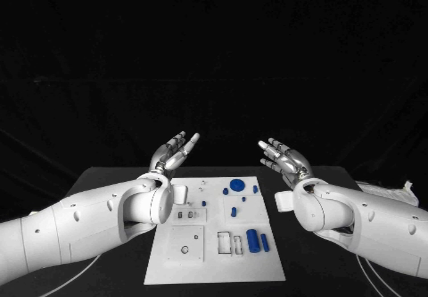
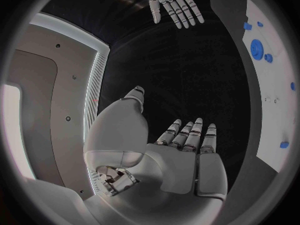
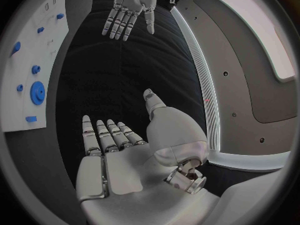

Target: Assemble the parts on the task board

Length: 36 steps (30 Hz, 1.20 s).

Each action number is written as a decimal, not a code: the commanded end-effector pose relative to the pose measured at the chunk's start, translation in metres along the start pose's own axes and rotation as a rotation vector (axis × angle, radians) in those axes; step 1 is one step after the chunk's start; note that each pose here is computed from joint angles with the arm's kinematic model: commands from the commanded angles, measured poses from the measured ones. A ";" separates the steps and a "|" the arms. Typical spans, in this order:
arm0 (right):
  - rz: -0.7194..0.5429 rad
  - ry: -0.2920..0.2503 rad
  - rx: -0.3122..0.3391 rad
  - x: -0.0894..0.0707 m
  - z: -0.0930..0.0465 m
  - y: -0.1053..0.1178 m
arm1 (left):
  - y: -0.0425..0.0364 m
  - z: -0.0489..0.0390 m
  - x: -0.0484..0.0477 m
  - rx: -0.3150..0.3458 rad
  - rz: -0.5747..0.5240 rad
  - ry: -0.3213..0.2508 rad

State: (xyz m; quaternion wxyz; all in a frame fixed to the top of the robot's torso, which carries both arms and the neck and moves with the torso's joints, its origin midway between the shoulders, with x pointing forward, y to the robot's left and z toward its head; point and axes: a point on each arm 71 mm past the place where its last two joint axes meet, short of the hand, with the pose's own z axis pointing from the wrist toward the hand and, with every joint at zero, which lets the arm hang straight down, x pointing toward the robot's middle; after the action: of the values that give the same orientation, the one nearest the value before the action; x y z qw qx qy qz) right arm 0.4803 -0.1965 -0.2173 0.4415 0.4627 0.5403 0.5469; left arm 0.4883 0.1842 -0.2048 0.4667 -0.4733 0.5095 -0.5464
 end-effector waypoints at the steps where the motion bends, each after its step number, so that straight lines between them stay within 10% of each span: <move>1: -0.013 0.213 0.025 0.012 0.001 0.000 | -0.0013 0.0003 0.0057 0.013 -0.022 0.068; 10: -0.025 0.280 0.038 0.013 0.003 0.001 | -0.0013 0.0003 0.0057 0.013 -0.022 0.068; 11: -0.260 0.164 -0.153 -0.015 0.014 0.017 | -0.0039 -0.0026 -0.0092 0.035 -0.045 0.052; 12: -0.283 0.163 -0.167 -0.016 0.015 0.019 | -0.0043 -0.0032 -0.0109 0.037 -0.045 0.051; 25: -0.690 0.291 -0.282 -0.012 0.033 0.050 | -0.0174 -0.0292 -0.0260 0.013 -0.070 0.118; 36: -1.138 0.338 -0.286 -0.005 0.048 0.075 | -0.0358 -0.0585 -0.0111 0.010 -0.204 0.250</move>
State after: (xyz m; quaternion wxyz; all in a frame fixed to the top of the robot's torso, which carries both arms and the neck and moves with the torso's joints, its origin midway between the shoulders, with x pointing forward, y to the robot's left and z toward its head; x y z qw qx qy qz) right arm 0.5292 -0.1967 -0.1380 0.6191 0.0202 0.6532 0.4355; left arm 0.4338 0.2095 -0.1756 0.3775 -0.4550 0.5168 -0.6192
